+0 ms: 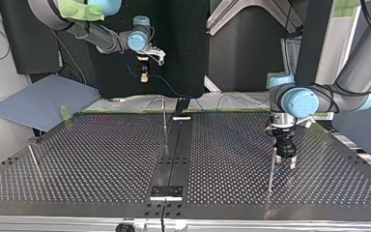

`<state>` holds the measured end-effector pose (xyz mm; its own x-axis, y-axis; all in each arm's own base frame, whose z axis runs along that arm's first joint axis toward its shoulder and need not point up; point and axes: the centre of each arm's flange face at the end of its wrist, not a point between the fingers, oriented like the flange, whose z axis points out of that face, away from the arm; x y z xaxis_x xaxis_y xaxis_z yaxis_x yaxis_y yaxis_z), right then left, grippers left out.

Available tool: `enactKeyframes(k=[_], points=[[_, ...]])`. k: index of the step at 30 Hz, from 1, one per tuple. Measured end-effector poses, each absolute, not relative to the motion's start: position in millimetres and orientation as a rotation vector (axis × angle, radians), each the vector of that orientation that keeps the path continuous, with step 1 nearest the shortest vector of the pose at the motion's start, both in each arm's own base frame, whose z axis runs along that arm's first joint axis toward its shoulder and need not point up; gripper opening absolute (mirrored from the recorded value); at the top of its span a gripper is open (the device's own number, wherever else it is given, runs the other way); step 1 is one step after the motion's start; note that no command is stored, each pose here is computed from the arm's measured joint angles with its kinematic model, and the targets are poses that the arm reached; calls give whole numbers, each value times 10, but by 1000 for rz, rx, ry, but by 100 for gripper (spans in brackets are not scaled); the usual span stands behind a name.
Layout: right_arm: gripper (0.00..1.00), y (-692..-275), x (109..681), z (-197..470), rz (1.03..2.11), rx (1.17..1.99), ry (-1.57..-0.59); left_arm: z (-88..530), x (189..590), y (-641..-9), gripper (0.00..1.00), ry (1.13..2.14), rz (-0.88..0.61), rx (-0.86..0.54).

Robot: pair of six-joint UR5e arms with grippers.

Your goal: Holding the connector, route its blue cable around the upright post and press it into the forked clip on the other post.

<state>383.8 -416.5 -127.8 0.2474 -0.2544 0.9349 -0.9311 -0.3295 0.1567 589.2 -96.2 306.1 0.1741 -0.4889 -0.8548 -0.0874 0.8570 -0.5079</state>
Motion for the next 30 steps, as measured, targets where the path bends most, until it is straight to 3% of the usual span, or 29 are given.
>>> enactKeyframes(k=[17,30], points=[[0,-4369,3823,-601,1242,1720,-1024,3037,5870,-943,100,1396,-285,-525],[0,-4387,3720,-551,1247,1792,-957,3000,5825,-927,100,1422,-244,-556]])
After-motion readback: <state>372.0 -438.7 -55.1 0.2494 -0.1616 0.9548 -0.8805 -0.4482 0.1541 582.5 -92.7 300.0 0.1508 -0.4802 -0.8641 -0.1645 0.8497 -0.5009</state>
